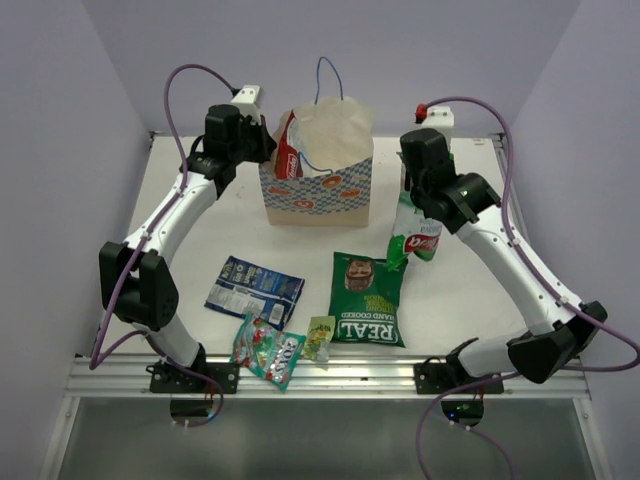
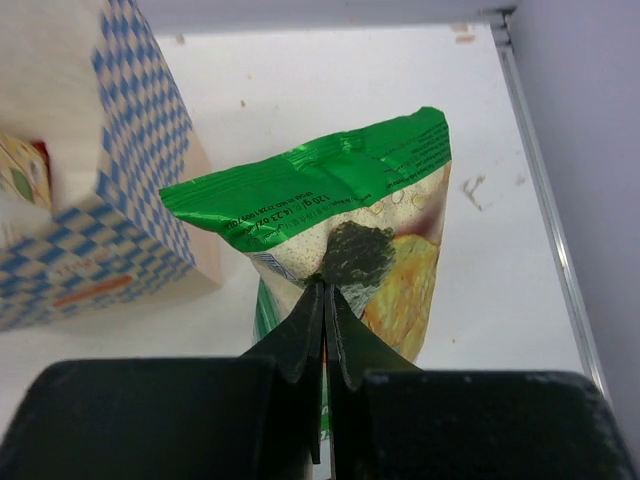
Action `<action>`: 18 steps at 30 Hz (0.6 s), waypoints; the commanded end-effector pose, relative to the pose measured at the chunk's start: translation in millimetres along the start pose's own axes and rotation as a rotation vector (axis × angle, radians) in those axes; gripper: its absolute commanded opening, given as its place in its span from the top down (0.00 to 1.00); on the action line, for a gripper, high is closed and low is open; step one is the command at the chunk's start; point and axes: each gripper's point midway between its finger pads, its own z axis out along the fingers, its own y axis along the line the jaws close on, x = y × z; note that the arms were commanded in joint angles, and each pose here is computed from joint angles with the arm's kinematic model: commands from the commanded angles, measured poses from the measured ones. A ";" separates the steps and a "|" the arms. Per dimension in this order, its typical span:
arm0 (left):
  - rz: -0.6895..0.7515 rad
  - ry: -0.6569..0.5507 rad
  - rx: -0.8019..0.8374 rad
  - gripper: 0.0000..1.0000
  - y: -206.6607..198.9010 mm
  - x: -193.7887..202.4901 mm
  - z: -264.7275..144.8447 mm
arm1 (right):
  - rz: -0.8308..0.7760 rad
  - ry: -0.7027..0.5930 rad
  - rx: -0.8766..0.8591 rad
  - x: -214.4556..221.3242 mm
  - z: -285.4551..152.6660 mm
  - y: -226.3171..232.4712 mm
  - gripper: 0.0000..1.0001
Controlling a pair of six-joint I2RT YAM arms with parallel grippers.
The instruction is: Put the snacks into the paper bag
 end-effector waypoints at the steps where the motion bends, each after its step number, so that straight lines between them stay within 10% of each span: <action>1: -0.004 -0.054 0.034 1.00 -9.9 -14.4 -2.4 | 0.022 -0.159 0.007 -67.9 -12.0 -1.6 1.00; 18: -0.001 -0.042 0.021 1.00 -5.9 -9.8 2.9 | 0.085 -0.653 -0.264 -280.6 -60.7 47.1 1.00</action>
